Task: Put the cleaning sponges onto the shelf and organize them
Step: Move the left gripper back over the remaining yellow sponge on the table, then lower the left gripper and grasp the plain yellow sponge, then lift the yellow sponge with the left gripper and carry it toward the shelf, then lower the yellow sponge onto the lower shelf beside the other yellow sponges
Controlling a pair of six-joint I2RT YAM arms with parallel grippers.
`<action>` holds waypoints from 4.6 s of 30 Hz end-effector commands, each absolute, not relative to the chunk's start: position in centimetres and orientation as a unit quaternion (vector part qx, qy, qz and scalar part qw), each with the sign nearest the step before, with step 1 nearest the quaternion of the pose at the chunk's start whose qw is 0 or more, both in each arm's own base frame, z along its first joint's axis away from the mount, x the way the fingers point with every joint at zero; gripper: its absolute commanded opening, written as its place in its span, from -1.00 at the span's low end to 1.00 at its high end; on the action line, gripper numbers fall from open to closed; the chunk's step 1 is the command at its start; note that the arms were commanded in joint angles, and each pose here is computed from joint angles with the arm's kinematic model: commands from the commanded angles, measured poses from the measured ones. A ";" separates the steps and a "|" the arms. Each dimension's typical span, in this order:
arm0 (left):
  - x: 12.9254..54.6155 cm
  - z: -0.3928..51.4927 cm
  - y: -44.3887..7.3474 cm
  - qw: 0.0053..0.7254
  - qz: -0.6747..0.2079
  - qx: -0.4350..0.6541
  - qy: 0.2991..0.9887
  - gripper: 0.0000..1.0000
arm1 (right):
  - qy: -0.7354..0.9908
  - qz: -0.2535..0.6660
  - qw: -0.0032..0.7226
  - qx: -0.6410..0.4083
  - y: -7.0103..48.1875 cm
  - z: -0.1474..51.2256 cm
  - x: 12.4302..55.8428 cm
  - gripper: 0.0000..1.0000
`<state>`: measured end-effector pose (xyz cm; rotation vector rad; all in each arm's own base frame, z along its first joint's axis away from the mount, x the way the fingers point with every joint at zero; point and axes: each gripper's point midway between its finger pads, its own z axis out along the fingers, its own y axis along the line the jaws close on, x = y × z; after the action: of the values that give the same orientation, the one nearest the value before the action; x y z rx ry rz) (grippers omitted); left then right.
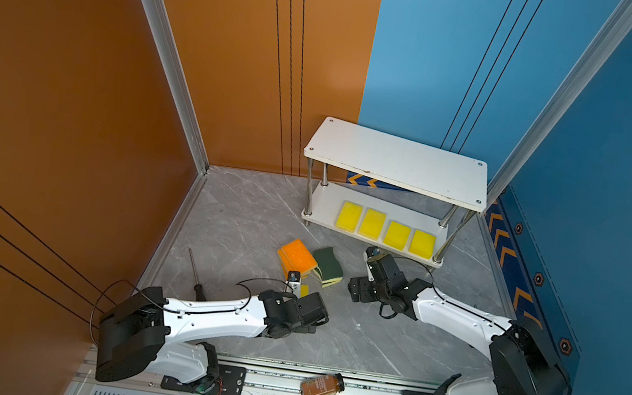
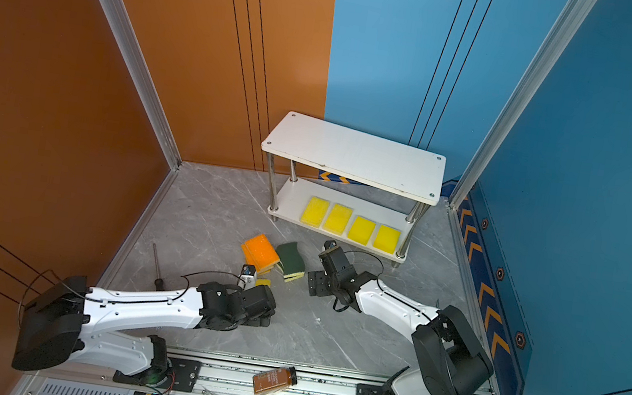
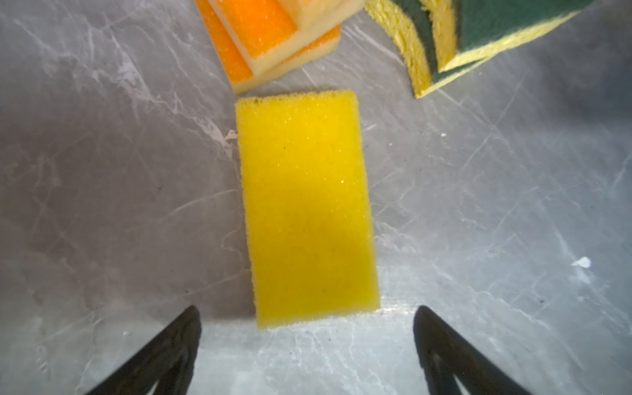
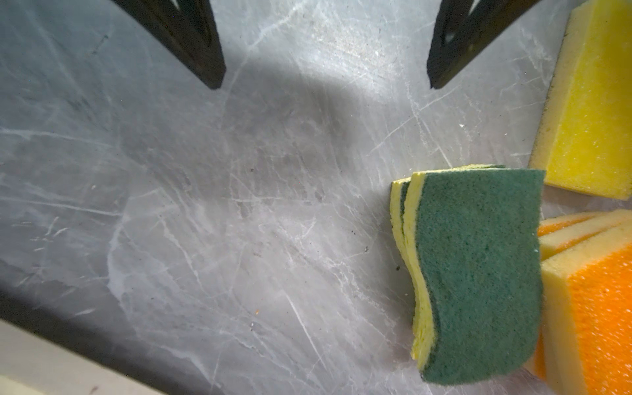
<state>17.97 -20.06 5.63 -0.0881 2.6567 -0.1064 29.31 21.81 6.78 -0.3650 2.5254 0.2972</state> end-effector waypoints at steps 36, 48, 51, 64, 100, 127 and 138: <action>18.8 2.0 -20.1 0.195 0.020 -0.013 0.980 0.40 | 0.946 0.103 0.275 -0.134 22.2 6.0 29.8 0.84; 17.9 3.1 -21.1 0.175 -0.017 0.037 0.984 0.24 | 0.946 0.103 0.274 -0.135 22.4 6.0 29.9 0.84; 17.5 4.2 -22.0 0.170 -0.044 0.061 0.983 0.24 | 0.946 0.103 0.276 -0.135 22.3 6.1 30.0 0.84; 18.8 13.9 -22.6 0.259 -0.106 0.104 0.954 0.24 | 0.947 0.105 0.272 -0.136 22.4 5.9 30.0 0.84; 40.2 20.3 -24.1 0.408 -0.050 0.191 0.892 0.23 | 0.945 0.095 0.280 -0.137 22.3 6.3 28.6 0.84; 46.5 15.8 -25.2 0.378 -0.030 0.172 0.909 0.29 | 0.944 0.084 0.297 -0.116 19.6 6.9 27.7 0.84; 48.2 14.9 -24.6 0.373 -0.043 0.147 0.915 0.29 | 0.944 0.086 0.299 -0.115 19.5 6.9 27.5 0.84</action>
<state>47.50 -24.31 14.89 0.3949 2.3423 -0.0761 27.69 20.55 6.89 -0.3412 2.5042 0.2632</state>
